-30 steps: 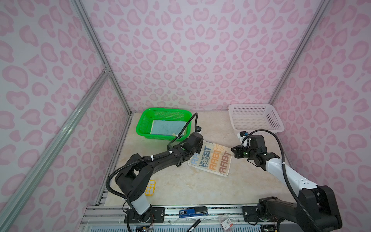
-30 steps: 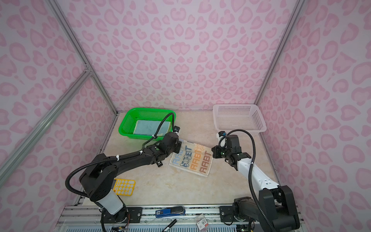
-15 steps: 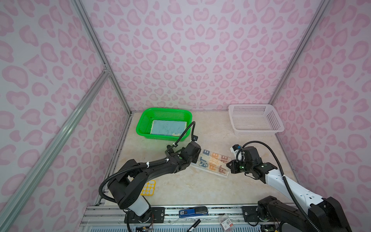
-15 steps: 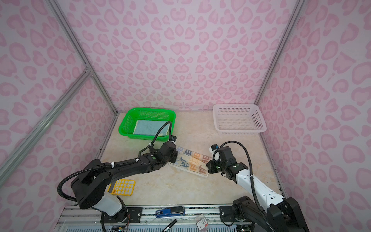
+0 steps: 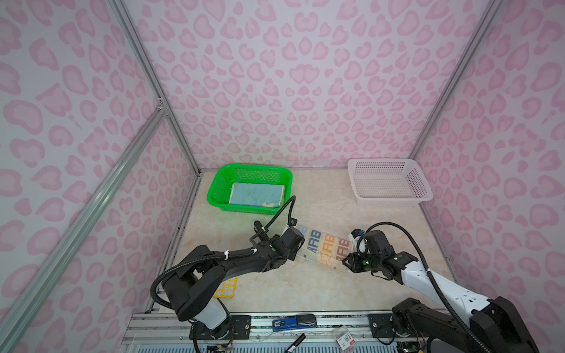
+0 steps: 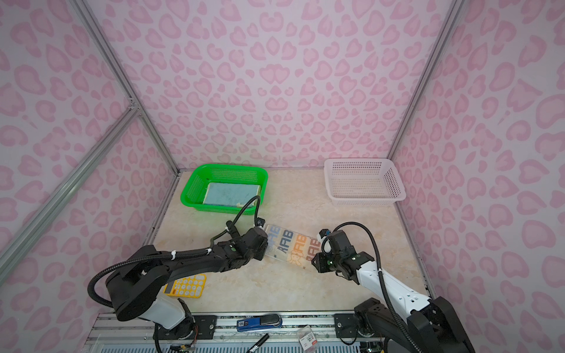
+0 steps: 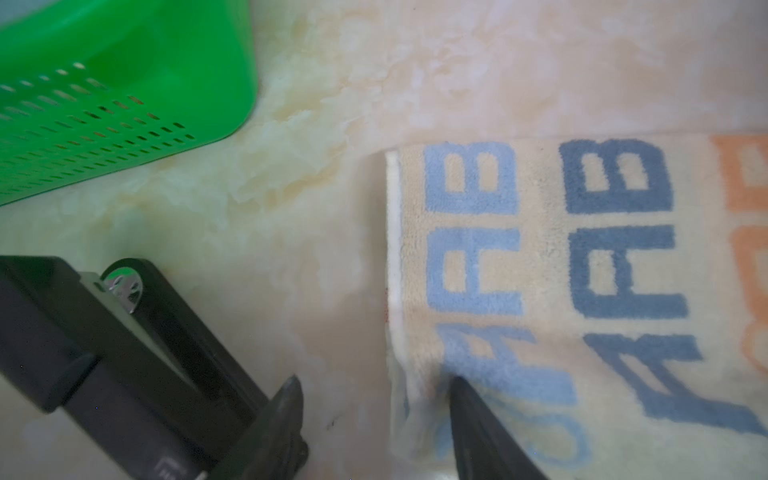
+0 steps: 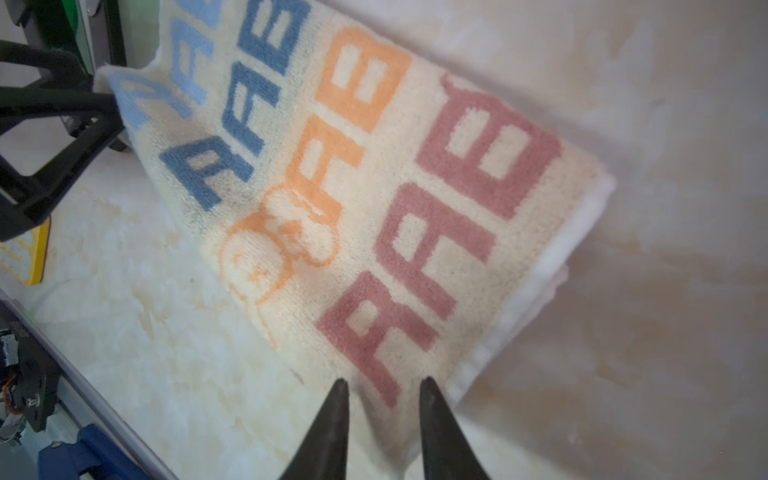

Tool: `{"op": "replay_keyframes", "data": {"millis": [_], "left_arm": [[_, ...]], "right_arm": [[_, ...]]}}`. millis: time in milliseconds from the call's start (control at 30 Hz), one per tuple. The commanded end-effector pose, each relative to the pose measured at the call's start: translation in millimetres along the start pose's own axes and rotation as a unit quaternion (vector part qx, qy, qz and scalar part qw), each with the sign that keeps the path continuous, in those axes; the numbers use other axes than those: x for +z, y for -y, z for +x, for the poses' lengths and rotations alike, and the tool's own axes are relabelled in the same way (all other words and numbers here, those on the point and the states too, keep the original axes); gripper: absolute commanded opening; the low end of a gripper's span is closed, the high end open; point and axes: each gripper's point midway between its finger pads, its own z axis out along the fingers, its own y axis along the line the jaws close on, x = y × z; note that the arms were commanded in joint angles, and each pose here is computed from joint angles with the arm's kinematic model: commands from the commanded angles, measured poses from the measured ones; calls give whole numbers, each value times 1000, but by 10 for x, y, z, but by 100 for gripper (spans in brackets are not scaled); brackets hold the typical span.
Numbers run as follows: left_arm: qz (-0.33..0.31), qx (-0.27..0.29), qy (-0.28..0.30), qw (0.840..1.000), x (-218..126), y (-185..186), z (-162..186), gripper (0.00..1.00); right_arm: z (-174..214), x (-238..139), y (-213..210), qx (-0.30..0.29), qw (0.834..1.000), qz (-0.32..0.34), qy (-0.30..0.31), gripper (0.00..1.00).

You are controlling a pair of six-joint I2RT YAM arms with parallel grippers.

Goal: Fold and stack the towels

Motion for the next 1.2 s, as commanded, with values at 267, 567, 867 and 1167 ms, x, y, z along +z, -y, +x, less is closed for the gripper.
{"op": "replay_keyframes", "data": {"millis": [267,567,867,1167], "left_arm": [[2,-22,56,998,-395,-117,-354,85],[45,-36,8,998,-235,133,-424,98],[73,-84,-42,993,-62,120,-330,98],[80,-119,-91,985,189,113,-103,98]], "right_arm": [[-213,-230,8,26,998,24,59,44],[-225,16,-15,47,997,21,52,43],[-22,329,281,81,991,104,-39,43],[-253,419,552,86,982,158,-55,44]]}}
